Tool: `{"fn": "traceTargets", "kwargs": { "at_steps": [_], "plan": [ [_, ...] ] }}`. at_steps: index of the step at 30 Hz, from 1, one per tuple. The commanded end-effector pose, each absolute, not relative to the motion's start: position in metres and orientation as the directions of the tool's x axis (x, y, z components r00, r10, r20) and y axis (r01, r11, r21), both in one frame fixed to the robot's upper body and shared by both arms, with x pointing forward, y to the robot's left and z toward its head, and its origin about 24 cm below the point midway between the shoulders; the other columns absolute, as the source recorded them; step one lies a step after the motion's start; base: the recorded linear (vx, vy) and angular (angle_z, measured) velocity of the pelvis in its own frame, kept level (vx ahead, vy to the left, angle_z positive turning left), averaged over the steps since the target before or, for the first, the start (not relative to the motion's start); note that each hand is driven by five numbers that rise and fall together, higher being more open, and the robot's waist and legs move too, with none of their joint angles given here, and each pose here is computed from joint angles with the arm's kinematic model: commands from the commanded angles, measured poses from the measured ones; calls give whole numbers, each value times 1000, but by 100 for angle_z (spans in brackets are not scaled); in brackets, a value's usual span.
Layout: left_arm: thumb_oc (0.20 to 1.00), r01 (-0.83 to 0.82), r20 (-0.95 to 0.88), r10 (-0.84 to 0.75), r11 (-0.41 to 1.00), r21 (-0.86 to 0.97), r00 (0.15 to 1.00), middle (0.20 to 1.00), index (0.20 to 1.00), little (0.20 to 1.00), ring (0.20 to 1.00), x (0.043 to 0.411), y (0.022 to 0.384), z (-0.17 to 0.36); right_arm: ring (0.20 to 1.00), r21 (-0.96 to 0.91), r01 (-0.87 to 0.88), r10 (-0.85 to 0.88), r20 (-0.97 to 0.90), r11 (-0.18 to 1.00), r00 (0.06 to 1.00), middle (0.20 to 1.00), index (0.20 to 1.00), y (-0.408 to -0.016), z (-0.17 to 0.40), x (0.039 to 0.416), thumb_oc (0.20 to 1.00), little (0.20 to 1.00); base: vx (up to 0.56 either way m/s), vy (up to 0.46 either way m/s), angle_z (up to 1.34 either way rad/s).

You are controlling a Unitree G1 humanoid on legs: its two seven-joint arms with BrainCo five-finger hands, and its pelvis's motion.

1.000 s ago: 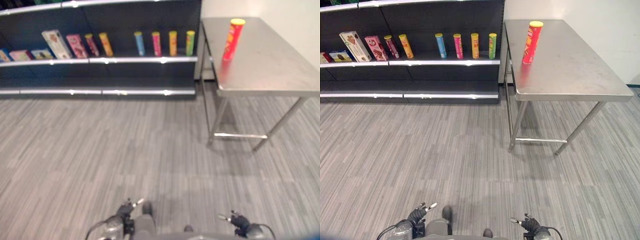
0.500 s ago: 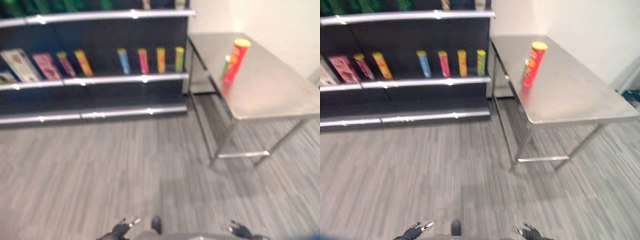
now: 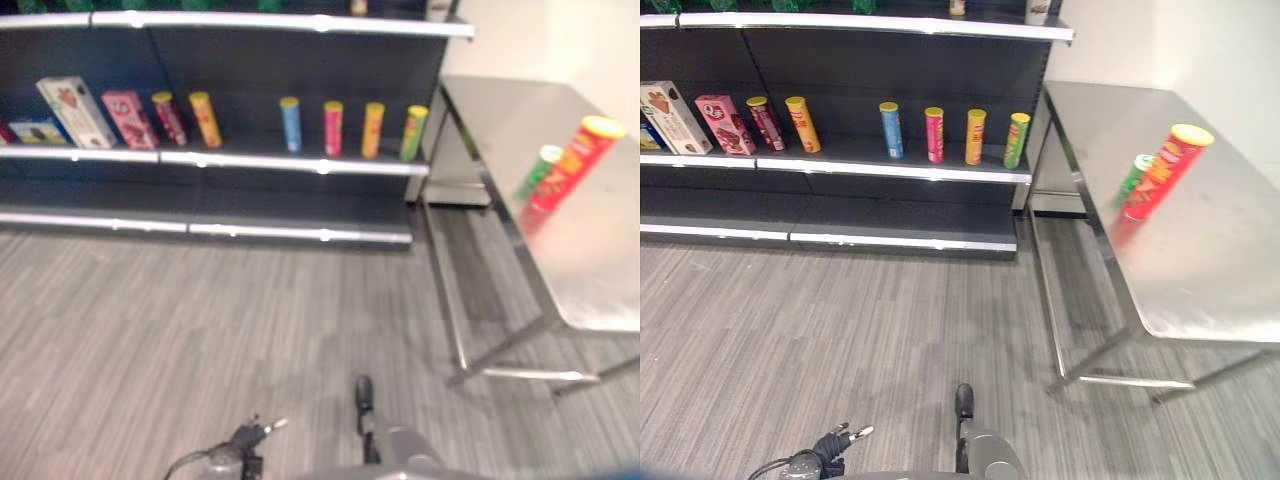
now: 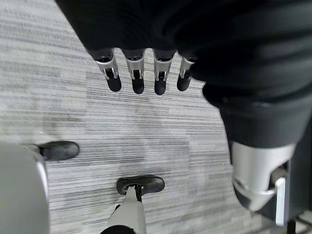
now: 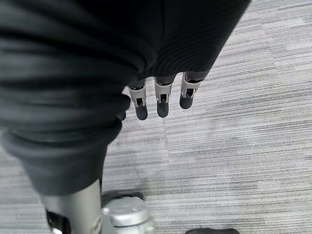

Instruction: Put the goods on the table back onto the shelves and tidy them up.

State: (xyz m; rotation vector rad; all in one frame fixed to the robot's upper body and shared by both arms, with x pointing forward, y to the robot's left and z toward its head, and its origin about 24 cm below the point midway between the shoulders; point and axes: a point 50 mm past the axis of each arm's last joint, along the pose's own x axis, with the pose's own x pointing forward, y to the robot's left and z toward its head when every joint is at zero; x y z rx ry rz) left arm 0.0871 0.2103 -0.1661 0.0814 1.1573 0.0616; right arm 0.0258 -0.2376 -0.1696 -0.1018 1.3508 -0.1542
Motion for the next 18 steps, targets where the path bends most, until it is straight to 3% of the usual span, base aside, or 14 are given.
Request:
{"fn": "traceTargets", "kwargs": {
  "at_steps": [1,6,11,18],
  "plan": [
    [1000,67,-876,81,990,127,475,1000,1000,1000,1000,110,218,-158,1000,-177,8,-173,-947,984,273,1000,1000,-245,-166,48,1000,1000,474,-99,42],
    [1000,7,-863,119,990,140,492,1000,1000,1000,1000,116,224,-155,1000,-194,17,-189,-930,981,314,1000,1000,-249,-162,64,1000,1000,363,-67,28],
    [1000,-15,-865,122,991,132,486,1000,1000,1000,1000,113,223,-156,1000,-187,24,-185,-934,982,304,1000,1000,-247,-163,62,1000,1000,308,-30,-76],
    [1000,-11,-845,137,988,154,518,1000,1000,1000,1000,120,224,-153,1000,-217,-27,-201,-938,976,283,1000,1000,-250,-164,58,1000,1000,232,145,-73]
  ]
}}
